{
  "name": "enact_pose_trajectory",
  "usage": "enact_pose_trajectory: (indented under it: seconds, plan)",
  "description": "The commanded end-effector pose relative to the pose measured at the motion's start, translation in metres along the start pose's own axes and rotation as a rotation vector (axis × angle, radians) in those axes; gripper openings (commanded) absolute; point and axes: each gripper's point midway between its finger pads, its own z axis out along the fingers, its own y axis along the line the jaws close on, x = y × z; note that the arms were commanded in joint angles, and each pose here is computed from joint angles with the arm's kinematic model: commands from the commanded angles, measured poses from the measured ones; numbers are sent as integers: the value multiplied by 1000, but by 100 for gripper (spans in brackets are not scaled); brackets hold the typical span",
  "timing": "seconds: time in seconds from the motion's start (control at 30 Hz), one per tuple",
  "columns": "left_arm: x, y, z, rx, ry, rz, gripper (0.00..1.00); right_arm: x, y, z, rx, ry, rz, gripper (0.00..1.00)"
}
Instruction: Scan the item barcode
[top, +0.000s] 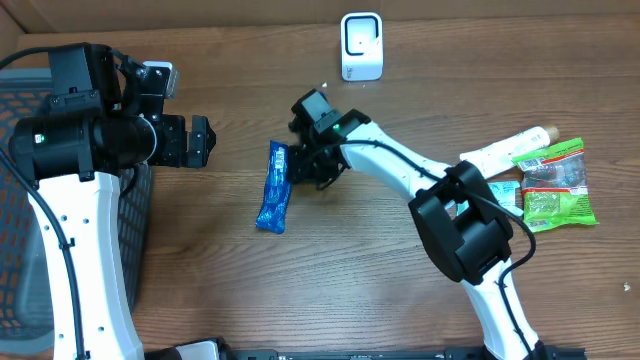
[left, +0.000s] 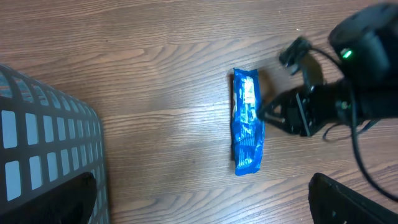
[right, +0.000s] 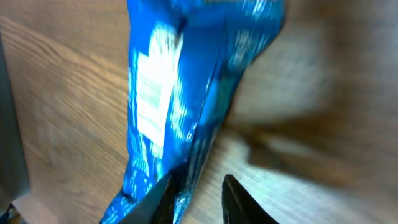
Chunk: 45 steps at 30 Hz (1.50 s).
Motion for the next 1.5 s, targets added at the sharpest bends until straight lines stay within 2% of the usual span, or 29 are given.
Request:
enact_pose_trajectory:
  seconds: [0.0, 0.27, 0.4, 0.57, 0.63, 0.83, 0.9, 1.17, 1.23, 1.27, 1.33, 1.37, 1.47]
  plan:
    - [-2, -1, 0, 7, -6, 5, 100, 18, -2, 16, -5, 62, 51, 26]
    - [-2, -1, 0, 7, -6, 5, 100, 18, 2, 16, -26, 66, 81, 24]
    - [-2, -1, 0, 7, -6, 5, 100, 15, 2, 21, -36, 50, 104, 18]
    - [-2, -1, 0, 7, -6, 5, 100, 13, -9, 26, -6, 29, 135, 4]
    - [-2, -1, 0, 7, -6, 5, 100, 8, -14, 23, 3, 14, 135, 4]
    - [-2, -1, 0, 7, -6, 5, 100, -14, -33, -12, 36, 4, 10, 4]
    - [-2, -1, 0, 7, -6, 5, 100, -21, -44, -36, 77, 20, -105, 4]
    - [-2, -1, 0, 7, -6, 5, 100, -36, -85, -86, 412, 36, -359, 4]
    - [-2, -1, 0, 7, -6, 5, 100, -38, -89, -88, 462, 28, -383, 7]
    - [-3, -1, 0, 8, -6, 6, 100, -40, -89, -88, 470, 23, -384, 15]
    - [-2, -1, 0, 8, -6, 6, 100, -41, -87, -87, 458, 9, -351, 39]
    - [-2, -1, 0, 8, -6, 6, 100, -42, -85, -88, 442, 0, -322, 45]
    - [-2, -1, 0, 8, -6, 6, 100, -50, -79, -98, 361, -32, -224, 51]
